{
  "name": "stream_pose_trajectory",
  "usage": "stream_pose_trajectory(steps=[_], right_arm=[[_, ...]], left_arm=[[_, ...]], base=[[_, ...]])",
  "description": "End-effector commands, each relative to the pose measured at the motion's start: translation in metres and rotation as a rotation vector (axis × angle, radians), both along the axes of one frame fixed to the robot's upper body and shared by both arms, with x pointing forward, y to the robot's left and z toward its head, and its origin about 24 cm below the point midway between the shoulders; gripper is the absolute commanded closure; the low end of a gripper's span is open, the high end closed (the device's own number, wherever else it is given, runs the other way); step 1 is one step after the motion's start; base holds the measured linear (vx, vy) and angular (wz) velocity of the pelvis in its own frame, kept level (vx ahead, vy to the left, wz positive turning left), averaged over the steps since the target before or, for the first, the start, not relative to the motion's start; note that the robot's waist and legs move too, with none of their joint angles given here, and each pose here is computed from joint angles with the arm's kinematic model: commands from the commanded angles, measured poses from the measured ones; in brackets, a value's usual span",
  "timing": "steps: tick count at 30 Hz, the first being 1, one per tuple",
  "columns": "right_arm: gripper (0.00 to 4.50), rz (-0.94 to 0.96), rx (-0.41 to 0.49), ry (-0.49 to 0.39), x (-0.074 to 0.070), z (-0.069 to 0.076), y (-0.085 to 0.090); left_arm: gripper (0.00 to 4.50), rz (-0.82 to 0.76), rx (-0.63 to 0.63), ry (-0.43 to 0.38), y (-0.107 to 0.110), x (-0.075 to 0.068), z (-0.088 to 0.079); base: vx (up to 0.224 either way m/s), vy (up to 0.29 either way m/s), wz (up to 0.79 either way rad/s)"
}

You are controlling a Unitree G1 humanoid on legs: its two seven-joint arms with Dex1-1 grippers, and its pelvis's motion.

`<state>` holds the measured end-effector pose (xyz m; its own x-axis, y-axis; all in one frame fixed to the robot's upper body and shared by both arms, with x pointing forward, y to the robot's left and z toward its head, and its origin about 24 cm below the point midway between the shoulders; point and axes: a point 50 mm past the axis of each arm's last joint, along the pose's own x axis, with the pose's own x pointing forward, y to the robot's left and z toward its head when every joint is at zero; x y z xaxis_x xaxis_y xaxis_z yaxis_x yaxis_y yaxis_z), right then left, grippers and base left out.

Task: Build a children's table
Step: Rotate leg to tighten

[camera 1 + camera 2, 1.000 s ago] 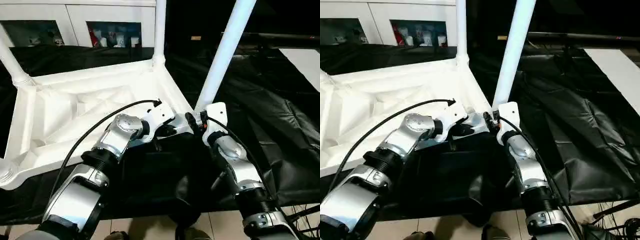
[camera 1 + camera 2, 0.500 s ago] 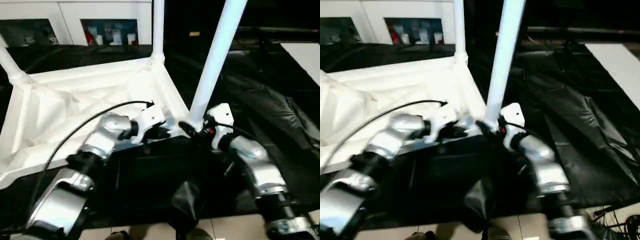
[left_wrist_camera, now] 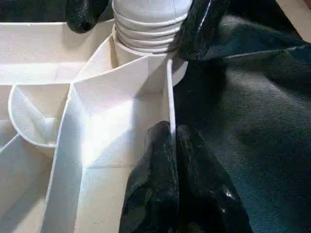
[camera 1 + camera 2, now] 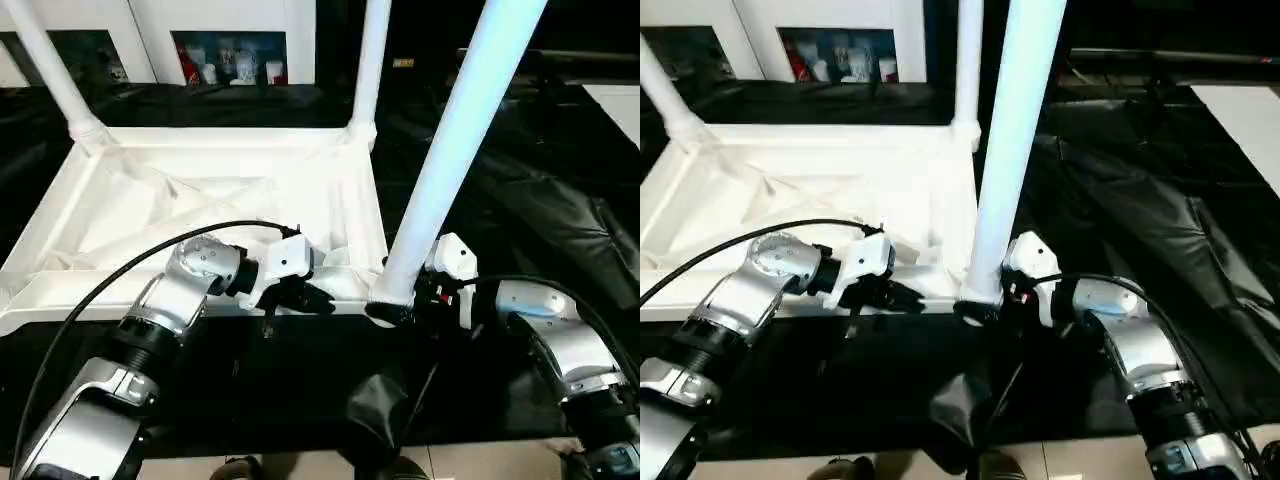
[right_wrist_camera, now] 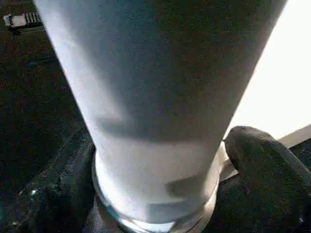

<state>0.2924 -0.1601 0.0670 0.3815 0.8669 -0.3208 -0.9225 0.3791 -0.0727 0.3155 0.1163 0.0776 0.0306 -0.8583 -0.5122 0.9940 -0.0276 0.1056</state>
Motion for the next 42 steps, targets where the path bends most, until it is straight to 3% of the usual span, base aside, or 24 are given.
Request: stream_pose_trajectory(steps=[1, 14, 18, 22, 25, 28, 35, 36, 37, 42], right_arm=[[0.73, -0.013, 0.009, 0.0, 0.004, 0.004, -0.001], [1.68, -0.059, 0.064, 0.032, 0.004, -0.002, 0.0], [1.74, -0.227, 0.088, 0.026, 0.012, -0.011, 0.001], [1.76, -0.531, 0.145, 0.027, 0.024, -0.025, 0.01], [1.76, -0.662, 0.133, 0.027, 0.029, -0.03, 0.016], [1.76, -0.887, 0.088, 0.036, 0.038, -0.038, 0.028], [1.76, -0.88, 0.107, 0.009, 0.043, -0.033, 0.053], [1.76, -0.836, 0.15, 0.003, 0.042, -0.029, 0.058], [1.21, -0.807, 0.185, -0.001, 0.041, -0.026, 0.061], [0.87, -0.701, 0.253, -0.081, 0.04, -0.006, 0.057]], left_arm=[[4.5, -0.086, -0.043, 0.033, -0.01, -0.007, -0.001], [4.5, -0.067, -0.02, 0.064, -0.006, -0.007, -0.006], [4.5, 0.021, 0.003, 0.068, -0.008, -0.001, -0.014], [4.5, 0.198, 0.022, 0.058, -0.018, 0.013, -0.024], [4.5, 0.293, 0.051, 0.029, -0.025, 0.02, -0.028], [4.5, 0.489, 0.075, 0.006, -0.039, 0.034, -0.031], [4.5, 0.523, 0.113, -0.027, -0.048, 0.038, -0.032], [4.5, 0.505, 0.114, -0.019, -0.046, 0.037, -0.031], [4.5, 0.494, 0.114, -0.016, -0.044, 0.037, -0.031], [4.5, 0.42, 0.11, -0.014, -0.037, 0.034, -0.028]], base=[[0.0, 0.0, 0.0], [0.0, 0.0, 0.0], [0.0, 0.0, 0.0], [0.0, 0.0, 0.0], [0.0, 0.0, 0.0], [0.0, 0.0, 0.0], [0.0, 0.0, 0.0], [0.0, 0.0, 0.0], [0.0, 0.0, 0.0], [0.0, 0.0, 0.0]])
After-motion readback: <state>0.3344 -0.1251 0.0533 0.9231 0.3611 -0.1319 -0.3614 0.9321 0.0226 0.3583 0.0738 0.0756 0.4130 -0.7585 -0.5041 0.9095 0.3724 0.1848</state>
